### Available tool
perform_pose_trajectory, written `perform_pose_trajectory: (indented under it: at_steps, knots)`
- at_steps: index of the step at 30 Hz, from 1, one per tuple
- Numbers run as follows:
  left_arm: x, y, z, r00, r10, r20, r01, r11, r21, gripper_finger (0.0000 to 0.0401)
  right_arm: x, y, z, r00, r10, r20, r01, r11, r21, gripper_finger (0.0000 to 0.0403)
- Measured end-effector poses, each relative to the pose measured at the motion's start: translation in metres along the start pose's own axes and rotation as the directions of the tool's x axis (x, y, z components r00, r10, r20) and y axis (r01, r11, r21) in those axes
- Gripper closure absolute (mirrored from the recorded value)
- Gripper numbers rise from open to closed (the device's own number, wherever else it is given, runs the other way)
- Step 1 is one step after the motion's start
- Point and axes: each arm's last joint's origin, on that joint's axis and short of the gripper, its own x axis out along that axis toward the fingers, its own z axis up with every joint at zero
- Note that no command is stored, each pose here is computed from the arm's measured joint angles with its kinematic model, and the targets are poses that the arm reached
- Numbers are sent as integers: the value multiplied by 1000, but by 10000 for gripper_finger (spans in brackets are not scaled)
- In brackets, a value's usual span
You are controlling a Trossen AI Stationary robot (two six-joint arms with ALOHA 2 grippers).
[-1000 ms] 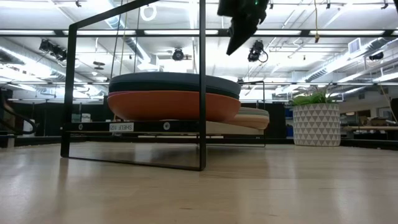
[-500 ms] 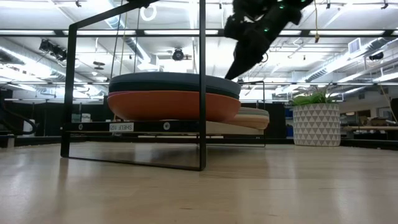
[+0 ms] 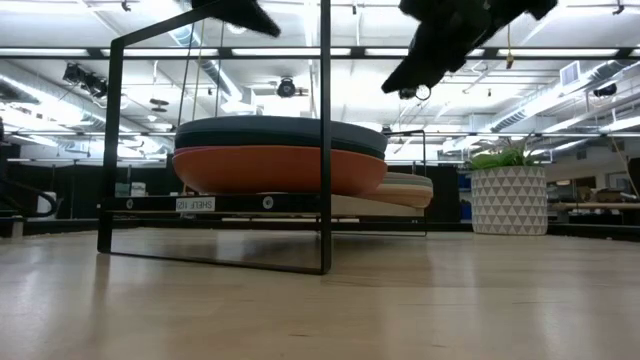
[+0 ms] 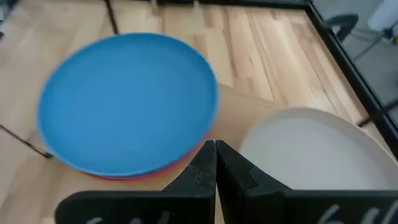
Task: Place and stack plates onto a shelf
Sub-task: Stack the gray plate on top of the light blue plate on the shelf
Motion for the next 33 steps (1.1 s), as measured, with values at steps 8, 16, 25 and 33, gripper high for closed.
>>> perform_pose_trajectory:
  at_steps: [8,16,25,33]
  knots:
    - [36,46,-53,984,-107,141,128,981,-146,276,1,38,-8,997,1,78,2,999,-44,395]
    - [55,83,-92,972,-120,202,179,935,-306,276,-7,61,-11,993,-59,104,61,998,-19,395]
    - [119,82,-122,975,-117,190,177,924,-340,276,-11,81,-18,989,-109,95,111,994,-14,395]
    - [143,94,-153,987,-72,146,129,893,-431,276,-19,96,-25,989,-128,78,128,992,3,395]
